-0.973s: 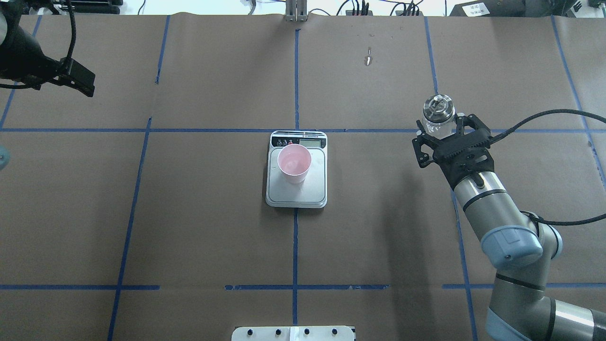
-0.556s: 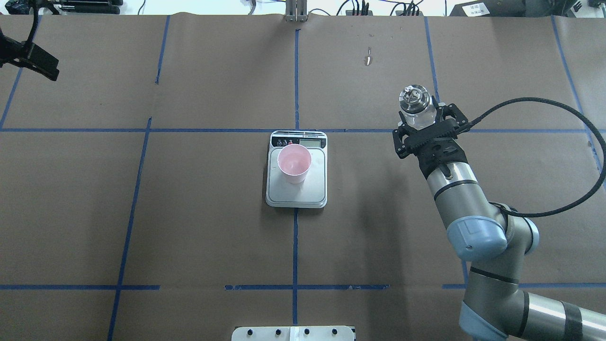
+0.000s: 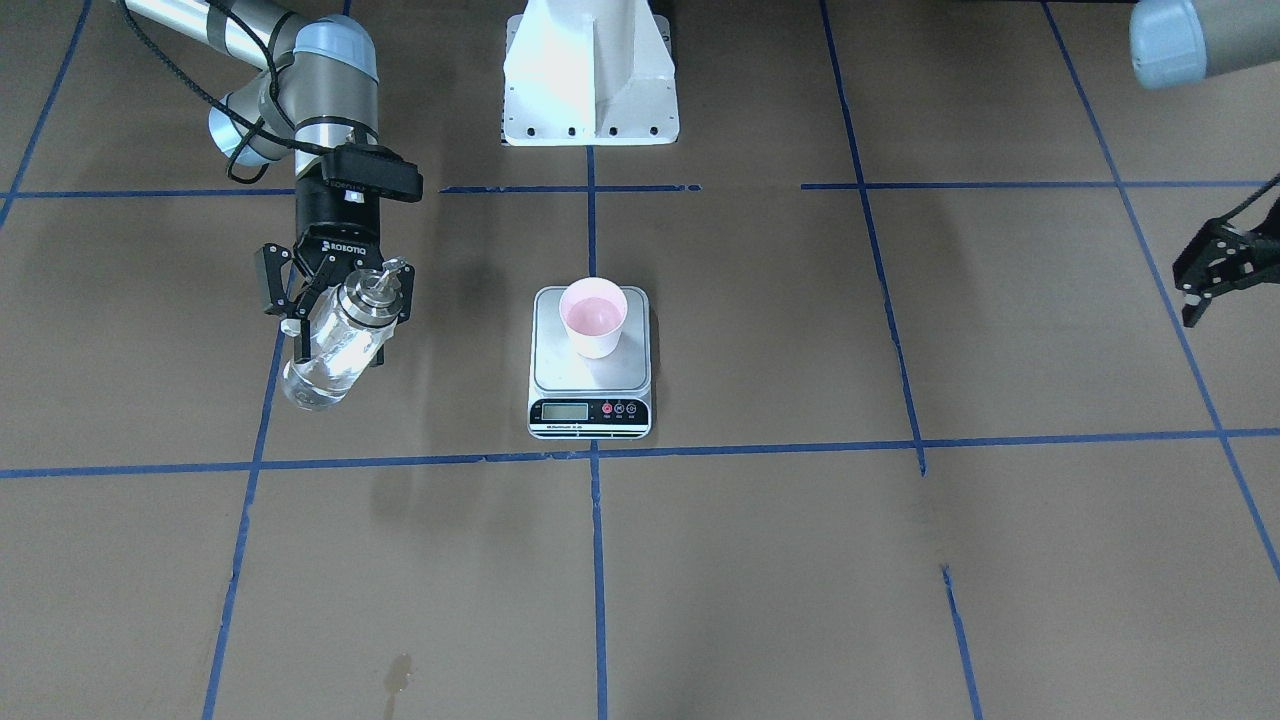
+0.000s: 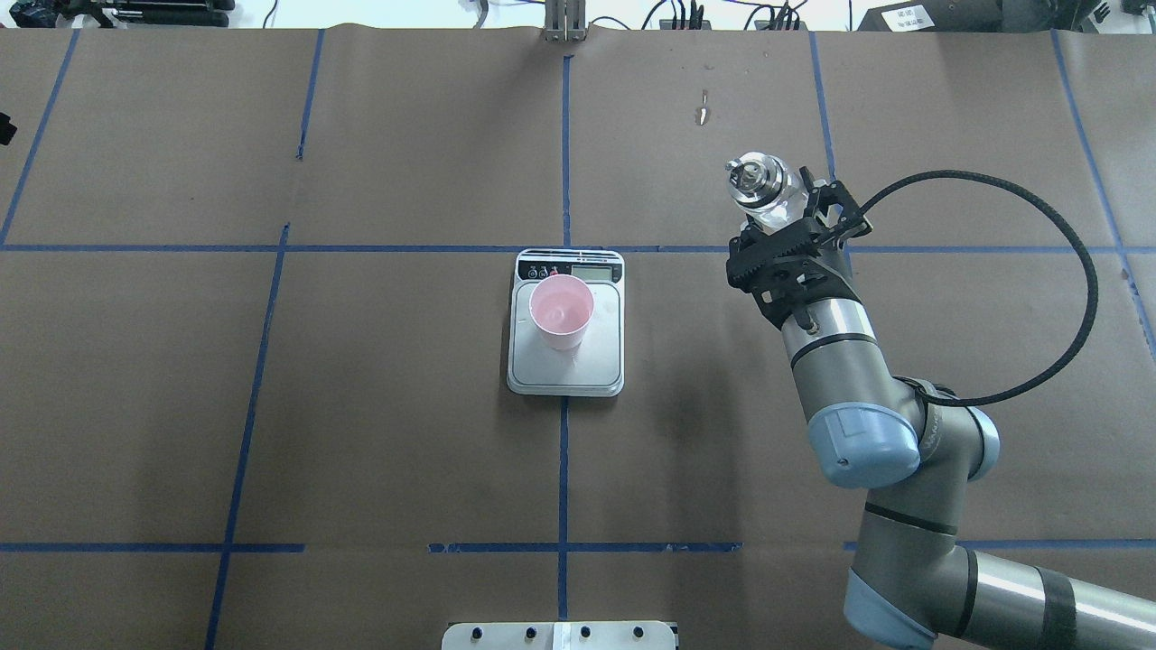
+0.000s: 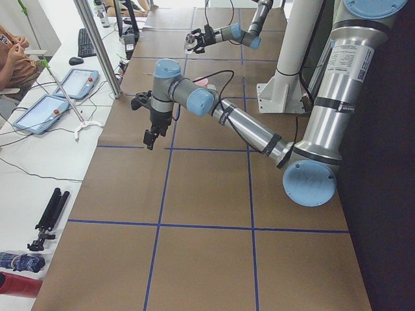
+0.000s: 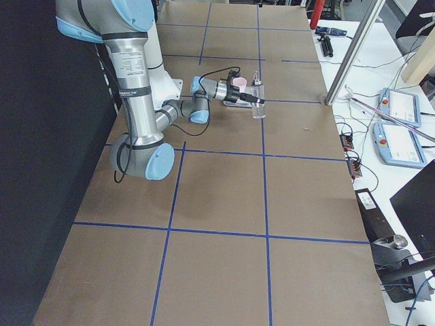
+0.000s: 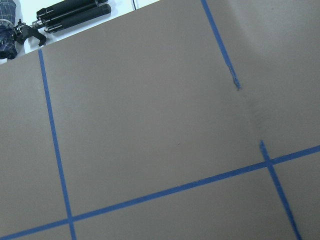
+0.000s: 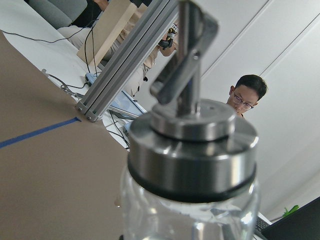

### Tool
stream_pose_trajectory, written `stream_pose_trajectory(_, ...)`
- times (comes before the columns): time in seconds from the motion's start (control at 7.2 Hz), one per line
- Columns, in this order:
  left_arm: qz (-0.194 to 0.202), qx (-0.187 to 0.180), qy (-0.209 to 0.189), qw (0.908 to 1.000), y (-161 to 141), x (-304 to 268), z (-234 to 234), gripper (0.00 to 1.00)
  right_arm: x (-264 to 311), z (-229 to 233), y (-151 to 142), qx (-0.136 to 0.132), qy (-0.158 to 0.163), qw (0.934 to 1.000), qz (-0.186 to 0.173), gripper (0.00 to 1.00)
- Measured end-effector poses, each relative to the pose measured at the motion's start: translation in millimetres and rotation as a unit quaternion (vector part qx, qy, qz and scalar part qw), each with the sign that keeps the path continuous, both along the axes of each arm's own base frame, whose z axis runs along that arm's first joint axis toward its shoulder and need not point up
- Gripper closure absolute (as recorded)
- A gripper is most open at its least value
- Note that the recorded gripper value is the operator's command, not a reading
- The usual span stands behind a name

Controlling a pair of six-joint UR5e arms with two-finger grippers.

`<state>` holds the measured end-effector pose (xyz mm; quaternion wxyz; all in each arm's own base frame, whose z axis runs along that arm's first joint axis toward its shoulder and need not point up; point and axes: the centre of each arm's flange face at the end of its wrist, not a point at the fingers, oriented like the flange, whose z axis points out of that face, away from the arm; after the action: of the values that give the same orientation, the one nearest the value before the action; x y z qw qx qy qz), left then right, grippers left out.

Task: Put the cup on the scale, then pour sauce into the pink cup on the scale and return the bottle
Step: 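Lift the bottle with the right gripper and carry it toward the scale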

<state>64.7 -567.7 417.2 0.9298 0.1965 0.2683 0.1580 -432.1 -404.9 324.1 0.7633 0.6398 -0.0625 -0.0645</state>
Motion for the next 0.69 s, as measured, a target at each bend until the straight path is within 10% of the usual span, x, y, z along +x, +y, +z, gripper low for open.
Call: stream_pose_trajectory(0.69,0.055,0.03,-0.041,0.9972,-14,-52,49,0.0,-53,-4,-5,0.02,0.119,0.9922,0.028,1.0)
